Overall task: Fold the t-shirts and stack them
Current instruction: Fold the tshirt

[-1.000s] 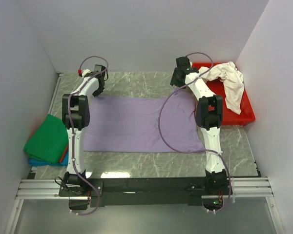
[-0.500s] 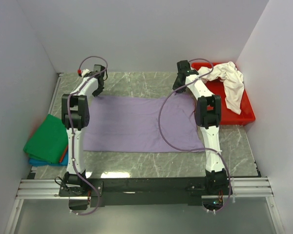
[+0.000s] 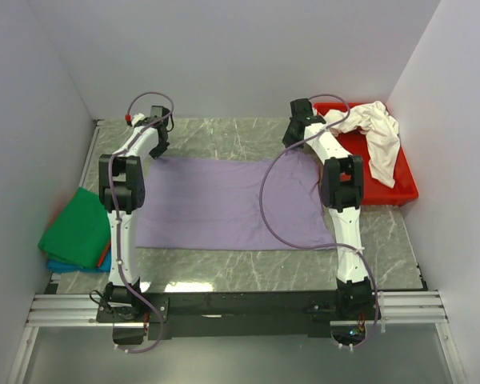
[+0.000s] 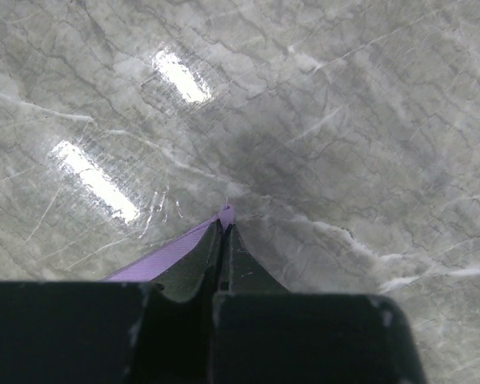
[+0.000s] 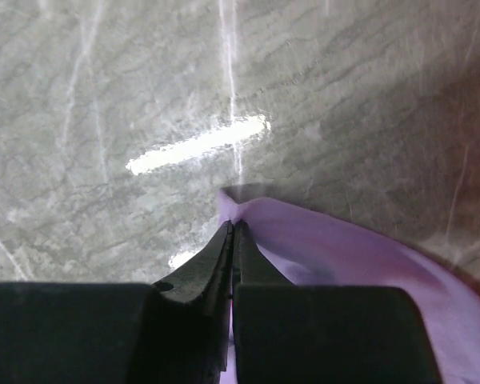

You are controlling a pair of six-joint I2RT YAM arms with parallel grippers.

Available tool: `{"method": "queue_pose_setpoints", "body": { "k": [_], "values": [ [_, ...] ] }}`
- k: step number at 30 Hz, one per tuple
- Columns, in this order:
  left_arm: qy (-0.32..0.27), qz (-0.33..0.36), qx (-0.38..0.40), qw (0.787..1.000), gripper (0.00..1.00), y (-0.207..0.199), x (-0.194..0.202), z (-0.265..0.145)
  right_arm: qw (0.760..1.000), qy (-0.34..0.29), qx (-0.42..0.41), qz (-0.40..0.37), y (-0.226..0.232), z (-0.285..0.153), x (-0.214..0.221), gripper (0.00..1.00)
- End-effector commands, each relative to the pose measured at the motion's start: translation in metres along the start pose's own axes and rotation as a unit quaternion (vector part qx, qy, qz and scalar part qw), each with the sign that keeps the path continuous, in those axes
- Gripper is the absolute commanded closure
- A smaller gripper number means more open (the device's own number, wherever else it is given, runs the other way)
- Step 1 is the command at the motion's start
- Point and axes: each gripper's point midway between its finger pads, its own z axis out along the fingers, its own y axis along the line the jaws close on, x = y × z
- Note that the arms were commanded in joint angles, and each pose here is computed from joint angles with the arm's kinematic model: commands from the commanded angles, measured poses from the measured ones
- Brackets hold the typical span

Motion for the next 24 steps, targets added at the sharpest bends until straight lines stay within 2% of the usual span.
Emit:
{"method": "queue_pose_setpoints", "body": {
  "k": [1, 11, 19, 24],
  "values": [
    [-0.018, -0.015, 0.031, 0.999, 1.0, -0.007, -0.027, -0.021, 0.995, -0.089, -0.045, -0.003, 0.023, -0.05, -0.06, 0.99],
    [-0.023, -0.019, 0.043, 0.999, 1.0, -0.008, -0.035, -0.027, 0.986, -0.152, -0.076, -0.002, 0.033, -0.094, -0.09, 1.0],
    [-0.025, -0.028, 0.049, 0.998, 1.0, -0.006, -0.044, -0.031, 0.982, -0.17, -0.072, 0.036, 0.013, -0.114, -0.098, 1.0],
    [-0.022, -0.031, 0.053, 0.998, 1.0, -0.004, -0.046, -0.031, 0.983, -0.152, -0.09, 0.058, 0.002, -0.11, -0.088, 1.0]
  ]
}}
